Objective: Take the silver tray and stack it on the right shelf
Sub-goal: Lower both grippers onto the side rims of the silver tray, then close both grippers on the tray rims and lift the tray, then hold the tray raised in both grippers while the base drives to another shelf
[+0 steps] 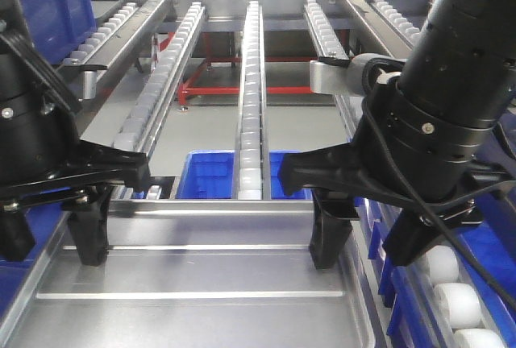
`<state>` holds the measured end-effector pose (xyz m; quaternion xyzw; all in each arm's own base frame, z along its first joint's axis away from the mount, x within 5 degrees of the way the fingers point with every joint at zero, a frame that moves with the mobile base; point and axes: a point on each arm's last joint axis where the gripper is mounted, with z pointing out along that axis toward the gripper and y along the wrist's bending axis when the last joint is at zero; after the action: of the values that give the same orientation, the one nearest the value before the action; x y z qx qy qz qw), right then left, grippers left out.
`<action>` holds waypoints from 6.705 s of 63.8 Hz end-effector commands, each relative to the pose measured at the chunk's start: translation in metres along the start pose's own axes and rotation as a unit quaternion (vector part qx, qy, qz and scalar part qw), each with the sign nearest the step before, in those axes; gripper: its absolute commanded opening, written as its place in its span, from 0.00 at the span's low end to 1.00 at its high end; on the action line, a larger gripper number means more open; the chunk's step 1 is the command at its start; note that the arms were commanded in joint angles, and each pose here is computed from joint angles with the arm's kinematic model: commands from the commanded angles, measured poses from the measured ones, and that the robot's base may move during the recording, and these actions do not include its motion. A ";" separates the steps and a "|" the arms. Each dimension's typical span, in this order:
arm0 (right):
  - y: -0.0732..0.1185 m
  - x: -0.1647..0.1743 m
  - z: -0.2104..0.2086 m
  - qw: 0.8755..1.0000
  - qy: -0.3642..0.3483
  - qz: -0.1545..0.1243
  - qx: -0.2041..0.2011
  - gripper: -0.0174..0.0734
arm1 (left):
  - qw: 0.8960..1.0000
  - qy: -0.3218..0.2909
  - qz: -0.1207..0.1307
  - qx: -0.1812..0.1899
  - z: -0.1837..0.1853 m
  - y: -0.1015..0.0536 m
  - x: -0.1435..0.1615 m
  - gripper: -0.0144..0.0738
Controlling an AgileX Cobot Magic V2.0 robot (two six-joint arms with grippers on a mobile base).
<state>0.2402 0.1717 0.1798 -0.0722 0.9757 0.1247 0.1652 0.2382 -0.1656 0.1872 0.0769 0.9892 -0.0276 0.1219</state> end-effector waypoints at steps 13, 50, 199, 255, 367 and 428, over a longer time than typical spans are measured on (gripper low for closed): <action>0.005 -0.009 -0.007 1.000 -0.028 -0.010 -0.009 0.76 | 0.999 -0.031 -0.003 0.013 -0.012 -0.004 -0.007 0.52; 0.004 -0.007 -0.004 1.000 -0.013 -0.010 -0.003 0.26 | 0.999 -0.037 0.008 0.004 -0.012 -0.002 -0.008 0.06; -0.020 0.045 -0.197 0.979 -0.192 -0.060 -0.042 0.26 | 0.974 -0.191 0.050 0.107 -0.164 -0.040 0.032 0.06; -0.020 0.045 -0.197 0.979 -0.192 -0.060 -0.042 0.26 | 0.974 -0.191 0.050 0.107 -0.164 -0.040 0.032 0.06; -0.020 0.045 -0.197 0.979 -0.192 -0.060 -0.042 0.26 | 0.974 -0.191 0.050 0.107 -0.164 -0.040 0.032 0.06; -0.020 0.045 -0.197 0.979 -0.192 -0.060 -0.042 0.26 | 0.974 -0.191 0.050 0.107 -0.164 -0.040 0.032 0.06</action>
<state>0.1394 0.0960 0.3261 -0.0984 0.9329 0.1631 0.3055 0.1632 -0.1906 0.3215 0.1193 0.9481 -0.1302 0.2644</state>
